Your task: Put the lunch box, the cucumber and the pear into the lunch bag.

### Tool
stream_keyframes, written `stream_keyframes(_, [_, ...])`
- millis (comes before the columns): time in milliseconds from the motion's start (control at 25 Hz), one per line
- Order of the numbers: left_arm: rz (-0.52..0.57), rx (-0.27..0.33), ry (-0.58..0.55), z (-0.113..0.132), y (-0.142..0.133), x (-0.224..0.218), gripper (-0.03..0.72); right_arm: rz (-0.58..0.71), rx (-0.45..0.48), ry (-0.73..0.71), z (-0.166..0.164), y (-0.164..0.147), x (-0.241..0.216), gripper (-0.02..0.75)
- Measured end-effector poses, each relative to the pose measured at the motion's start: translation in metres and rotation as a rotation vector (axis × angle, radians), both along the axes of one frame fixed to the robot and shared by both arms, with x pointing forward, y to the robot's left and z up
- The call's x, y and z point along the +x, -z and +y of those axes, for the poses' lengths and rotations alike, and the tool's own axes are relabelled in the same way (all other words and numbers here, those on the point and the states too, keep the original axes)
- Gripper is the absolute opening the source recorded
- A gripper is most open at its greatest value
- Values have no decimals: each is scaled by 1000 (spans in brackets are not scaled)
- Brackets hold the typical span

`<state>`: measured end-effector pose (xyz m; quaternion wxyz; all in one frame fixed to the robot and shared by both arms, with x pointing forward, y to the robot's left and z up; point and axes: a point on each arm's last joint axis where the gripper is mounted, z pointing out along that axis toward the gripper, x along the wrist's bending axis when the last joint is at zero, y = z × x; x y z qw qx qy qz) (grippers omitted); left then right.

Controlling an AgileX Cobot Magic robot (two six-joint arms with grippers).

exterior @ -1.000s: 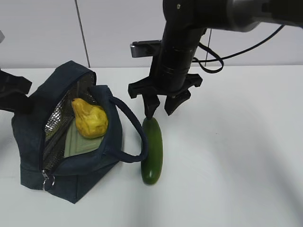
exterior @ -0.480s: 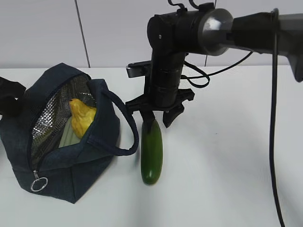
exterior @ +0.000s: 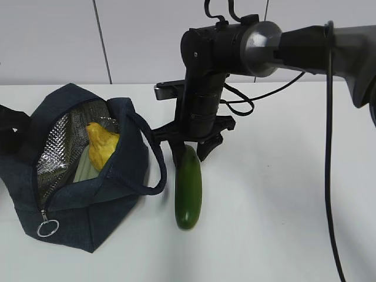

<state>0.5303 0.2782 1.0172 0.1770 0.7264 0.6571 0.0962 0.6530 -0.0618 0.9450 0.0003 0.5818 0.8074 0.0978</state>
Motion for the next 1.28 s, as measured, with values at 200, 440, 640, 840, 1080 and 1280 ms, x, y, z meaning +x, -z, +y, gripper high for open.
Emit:
stream_keyframes(200, [1,-1,-1,0,0,0,17,8,-8,-18,1,9,1,509])
stream_keyframes(440, [2,-2,-1,0,1,0,17,6,-35,-28,-1,14,3,517])
stream_keyframes(640, [2,-3,-2,0,1,0,17,4,-63,-37,-3,14,3,470])
stream_keyframes(840, [2,-3,-2,0,1,0,17,8,-84,-43,-5,14,2,442])
stream_keyframes(1080, [2,-3,-2,0,1,0,17,13,-105,-61,-7,14,2,440])
stream_keyframes(1280, [7,-2,-2,0,2,1,17,10,-108,-92,-7,14,2,442])
